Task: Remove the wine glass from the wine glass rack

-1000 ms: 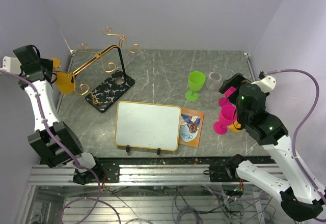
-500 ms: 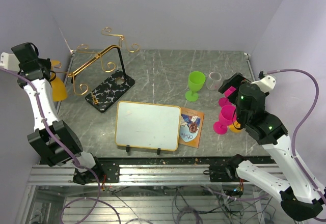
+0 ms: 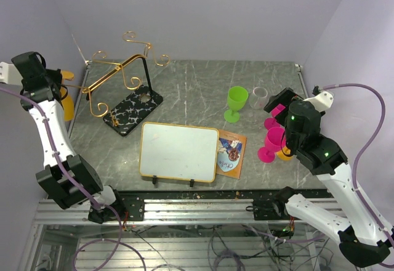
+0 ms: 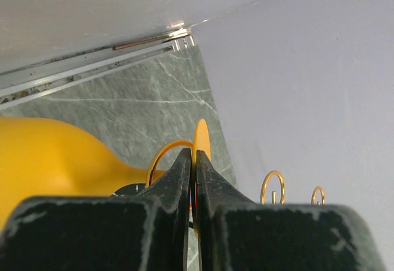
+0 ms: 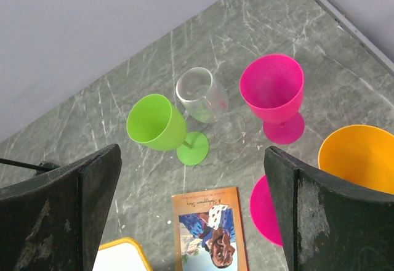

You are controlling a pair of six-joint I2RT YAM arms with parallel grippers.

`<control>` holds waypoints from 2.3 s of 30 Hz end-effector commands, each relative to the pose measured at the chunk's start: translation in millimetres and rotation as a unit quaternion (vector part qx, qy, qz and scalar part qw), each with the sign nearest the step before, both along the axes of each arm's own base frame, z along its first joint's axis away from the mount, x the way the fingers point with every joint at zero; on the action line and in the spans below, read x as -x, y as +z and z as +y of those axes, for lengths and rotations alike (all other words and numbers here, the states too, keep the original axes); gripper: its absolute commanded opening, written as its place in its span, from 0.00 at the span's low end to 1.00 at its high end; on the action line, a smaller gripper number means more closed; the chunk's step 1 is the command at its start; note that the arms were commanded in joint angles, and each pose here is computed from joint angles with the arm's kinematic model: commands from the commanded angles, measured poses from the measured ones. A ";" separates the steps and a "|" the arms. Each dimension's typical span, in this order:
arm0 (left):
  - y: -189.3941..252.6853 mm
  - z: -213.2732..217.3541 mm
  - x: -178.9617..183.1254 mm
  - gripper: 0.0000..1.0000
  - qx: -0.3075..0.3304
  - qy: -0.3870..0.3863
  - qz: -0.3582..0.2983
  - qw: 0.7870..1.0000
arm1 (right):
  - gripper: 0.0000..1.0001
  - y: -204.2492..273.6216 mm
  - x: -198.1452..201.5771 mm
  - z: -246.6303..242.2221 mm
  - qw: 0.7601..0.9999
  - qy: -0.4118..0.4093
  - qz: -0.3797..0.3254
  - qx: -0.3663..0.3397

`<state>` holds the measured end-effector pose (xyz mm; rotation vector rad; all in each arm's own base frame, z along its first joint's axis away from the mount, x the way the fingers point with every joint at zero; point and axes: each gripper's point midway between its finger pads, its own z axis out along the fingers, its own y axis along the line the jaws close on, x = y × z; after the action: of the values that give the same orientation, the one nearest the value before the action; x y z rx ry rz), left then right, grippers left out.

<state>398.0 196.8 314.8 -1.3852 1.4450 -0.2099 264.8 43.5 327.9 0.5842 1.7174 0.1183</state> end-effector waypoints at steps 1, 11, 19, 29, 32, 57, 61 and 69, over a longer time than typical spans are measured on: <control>22.1 -0.3 5.9 0.07 -0.012 0.003 -0.043 0.999 | 1.00 1.6 0.4 0.2 1.000 -0.003 -0.011 -0.009; 21.8 -21.1 3.9 0.07 0.022 -0.031 -0.069 0.997 | 1.00 1.9 1.8 -0.9 1.000 -0.005 -0.012 -0.011; 27.5 -39.9 -0.3 0.07 0.046 -0.056 -0.096 0.993 | 1.00 2.6 2.8 0.0 1.000 -0.003 -0.014 -0.017; 32.6 -71.0 -28.3 0.07 0.088 -0.119 -0.144 0.978 | 1.00 7.8 6.7 -3.3 0.999 -0.007 -0.022 -0.026; 40.9 -74.6 -34.2 0.07 0.089 -0.127 -0.169 0.973 | 1.00 10.2 7.9 -3.6 0.999 -0.006 -0.025 -0.030; 273.6 -219.4 67.7 0.07 -0.020 -0.447 -0.583 0.678 | 0.95 37.8 9.7 43.8 0.986 0.133 -0.069 -0.071; 276.1 -298.5 92.6 0.07 0.023 -0.576 -0.581 0.575 | 0.86 45.9 17.5 108.8 0.938 0.321 -0.122 -0.055; 255.9 -402.4 147.5 0.07 0.112 -0.683 -0.546 0.473 | 0.91 81.9 6.5 162.9 0.889 0.418 -0.163 -0.091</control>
<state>308.1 -178.9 563.1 0.0890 0.9781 -1.8977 262.8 175.6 361.6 0.0653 1.6524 0.7988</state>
